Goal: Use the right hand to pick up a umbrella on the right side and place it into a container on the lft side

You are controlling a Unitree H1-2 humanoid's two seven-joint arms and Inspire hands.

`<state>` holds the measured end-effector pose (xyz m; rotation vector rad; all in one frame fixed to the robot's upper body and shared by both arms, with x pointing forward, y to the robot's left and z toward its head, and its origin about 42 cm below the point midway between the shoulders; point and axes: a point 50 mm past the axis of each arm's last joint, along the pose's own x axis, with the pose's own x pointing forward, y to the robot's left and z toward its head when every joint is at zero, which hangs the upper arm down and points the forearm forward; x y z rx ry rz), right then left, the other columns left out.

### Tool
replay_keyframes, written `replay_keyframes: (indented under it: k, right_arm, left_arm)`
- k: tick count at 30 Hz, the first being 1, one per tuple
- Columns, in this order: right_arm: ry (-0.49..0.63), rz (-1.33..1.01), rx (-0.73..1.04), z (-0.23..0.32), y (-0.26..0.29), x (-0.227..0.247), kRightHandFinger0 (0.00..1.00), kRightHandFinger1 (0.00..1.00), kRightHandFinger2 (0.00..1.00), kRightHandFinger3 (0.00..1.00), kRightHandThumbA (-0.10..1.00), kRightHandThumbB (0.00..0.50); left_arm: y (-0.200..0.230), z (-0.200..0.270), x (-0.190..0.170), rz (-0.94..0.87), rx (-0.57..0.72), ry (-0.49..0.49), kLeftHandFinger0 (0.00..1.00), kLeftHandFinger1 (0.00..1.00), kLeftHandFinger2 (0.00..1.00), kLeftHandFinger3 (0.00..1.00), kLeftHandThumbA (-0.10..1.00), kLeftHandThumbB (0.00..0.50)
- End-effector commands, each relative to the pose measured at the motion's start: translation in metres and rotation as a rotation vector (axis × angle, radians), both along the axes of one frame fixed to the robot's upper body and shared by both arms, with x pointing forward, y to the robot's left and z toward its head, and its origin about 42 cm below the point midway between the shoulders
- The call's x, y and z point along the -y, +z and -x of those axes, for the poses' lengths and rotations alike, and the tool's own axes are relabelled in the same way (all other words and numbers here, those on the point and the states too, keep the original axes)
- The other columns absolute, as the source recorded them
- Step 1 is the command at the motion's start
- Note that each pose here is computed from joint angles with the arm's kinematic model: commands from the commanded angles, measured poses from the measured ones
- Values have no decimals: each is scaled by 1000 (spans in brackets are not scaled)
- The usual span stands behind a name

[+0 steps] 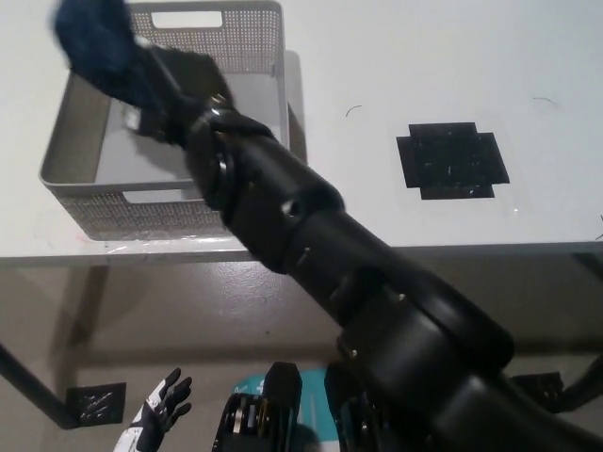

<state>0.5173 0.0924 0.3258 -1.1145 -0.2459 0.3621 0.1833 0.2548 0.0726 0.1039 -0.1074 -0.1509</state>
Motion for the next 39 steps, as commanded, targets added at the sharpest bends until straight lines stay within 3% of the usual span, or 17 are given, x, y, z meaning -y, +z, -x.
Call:
replay_keyframes:
  k: [1,5,8,12,15,17,20,25,28,32,33,39]
  right_arm:
    - [-49,47,65,-15,29,17,1000,1000,1000,1000,586,383]
    - [-82,78,48,-20,26,29,1000,1000,1000,1000,696,369]
    - [-86,98,49,-23,26,34,1000,1000,1000,1000,811,390]
    - [-62,73,57,-25,39,34,1000,1000,1000,1000,879,393]
    - [-27,-3,86,-27,58,36,1000,1000,1000,1000,904,369]
    - [10,-93,127,-28,78,41,1000,1000,1000,1000,978,380]
    - [114,-339,183,-20,113,61,1000,1000,1000,1000,1000,381]
    - [288,-713,267,41,142,125,1000,1000,1000,1000,1000,342]
    - [337,-868,351,89,134,173,1000,1000,1000,1000,1000,347]
    - [321,-947,406,145,101,222,1000,1000,1000,1000,1000,330]
    - [304,-985,410,161,86,235,1000,1000,1000,1000,1000,350]
    - [285,-1090,413,229,22,283,1000,1000,1000,1000,1000,288]
  left_arm:
    - [11,2,-1,-35,52,-39,1000,1000,1000,1000,1000,30]
    - [12,0,0,-41,54,-47,1000,1000,1000,1000,1000,22]
    - [12,-1,2,-37,55,-49,1000,1000,1000,1000,1000,20]
    - [12,-3,4,-38,65,-47,1000,1000,1000,1000,1000,8]
    - [14,-6,4,-40,70,-48,1000,1000,1000,1000,1000,11]
    - [16,-8,4,-41,71,-54,1000,1000,1000,1000,1000,26]
    - [17,-9,2,-51,60,-63,1000,1000,1000,1000,1000,37]
    - [16,-8,-8,-62,63,-60,1000,1000,1000,1000,1000,2]
    - [15,-8,-9,-46,52,-66,1000,1000,1000,1000,1000,16]
    - [11,-5,-11,-61,42,-54,1000,1000,1000,1000,1000,13]
    - [10,-3,-12,-64,38,-52,1000,1000,1000,1000,1000,12]
    - [4,-2,-15,-53,21,-30,1000,1000,1000,1000,1000,21]
